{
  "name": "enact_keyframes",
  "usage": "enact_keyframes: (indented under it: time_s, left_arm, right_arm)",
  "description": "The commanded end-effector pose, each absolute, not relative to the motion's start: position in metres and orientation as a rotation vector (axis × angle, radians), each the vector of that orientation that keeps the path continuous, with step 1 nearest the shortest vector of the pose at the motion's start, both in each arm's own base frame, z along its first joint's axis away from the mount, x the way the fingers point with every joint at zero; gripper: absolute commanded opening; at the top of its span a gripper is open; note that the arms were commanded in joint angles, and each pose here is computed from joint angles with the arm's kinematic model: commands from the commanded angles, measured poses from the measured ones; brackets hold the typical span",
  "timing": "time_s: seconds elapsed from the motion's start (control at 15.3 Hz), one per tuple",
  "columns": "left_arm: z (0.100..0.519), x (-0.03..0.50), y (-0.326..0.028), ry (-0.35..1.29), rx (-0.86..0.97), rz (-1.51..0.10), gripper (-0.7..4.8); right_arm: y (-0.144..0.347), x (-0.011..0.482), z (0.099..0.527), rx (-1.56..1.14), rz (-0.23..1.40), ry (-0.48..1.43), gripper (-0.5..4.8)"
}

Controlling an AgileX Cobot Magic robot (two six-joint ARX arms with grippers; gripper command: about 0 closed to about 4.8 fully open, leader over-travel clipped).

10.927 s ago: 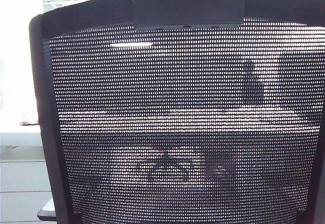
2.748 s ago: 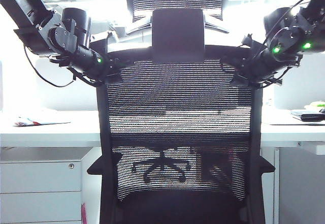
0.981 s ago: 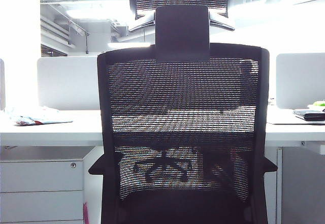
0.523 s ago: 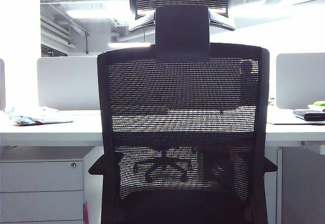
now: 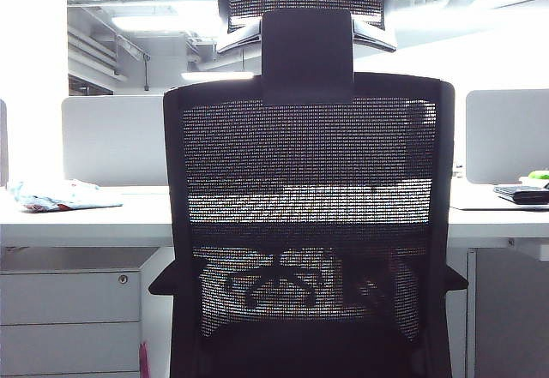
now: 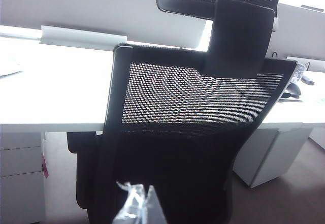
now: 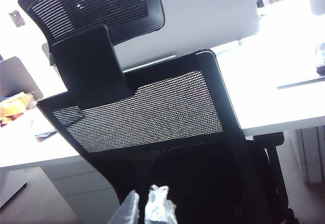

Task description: Push the black chair under the table.

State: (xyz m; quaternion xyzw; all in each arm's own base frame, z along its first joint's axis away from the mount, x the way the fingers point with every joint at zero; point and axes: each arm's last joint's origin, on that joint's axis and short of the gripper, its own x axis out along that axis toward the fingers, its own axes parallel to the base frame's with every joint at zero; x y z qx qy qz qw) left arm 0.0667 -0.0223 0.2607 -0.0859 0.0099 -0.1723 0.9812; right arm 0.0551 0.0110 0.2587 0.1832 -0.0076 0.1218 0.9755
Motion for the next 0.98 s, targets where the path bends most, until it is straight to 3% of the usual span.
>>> enact_keyframes:
  time_s: [0.07,0.65,0.79,0.98]
  left_arm:
    - [0.263,0.066,-0.022,0.008,-0.174,-0.347,-0.05]
    - [0.264,0.053,-0.018,-0.069,-0.146,-0.345,-0.05]
    - [0.264,0.054,-0.014,-0.101,0.021,-0.268,-0.05]
    - [0.247,0.066,-0.006,-0.09,0.065,-0.079,-0.05]
  right_arm:
    - [0.011,0.054,0.261,0.367,0.247,-0.033,0.31]
    - [0.011,0.054,0.261,0.367,0.247,-0.032,0.32]
    - [0.011,0.054,0.261,0.367,0.248,-0.032,0.32]
    - [0.011,0.054,0.261,0.367,0.247,-0.032,0.32]
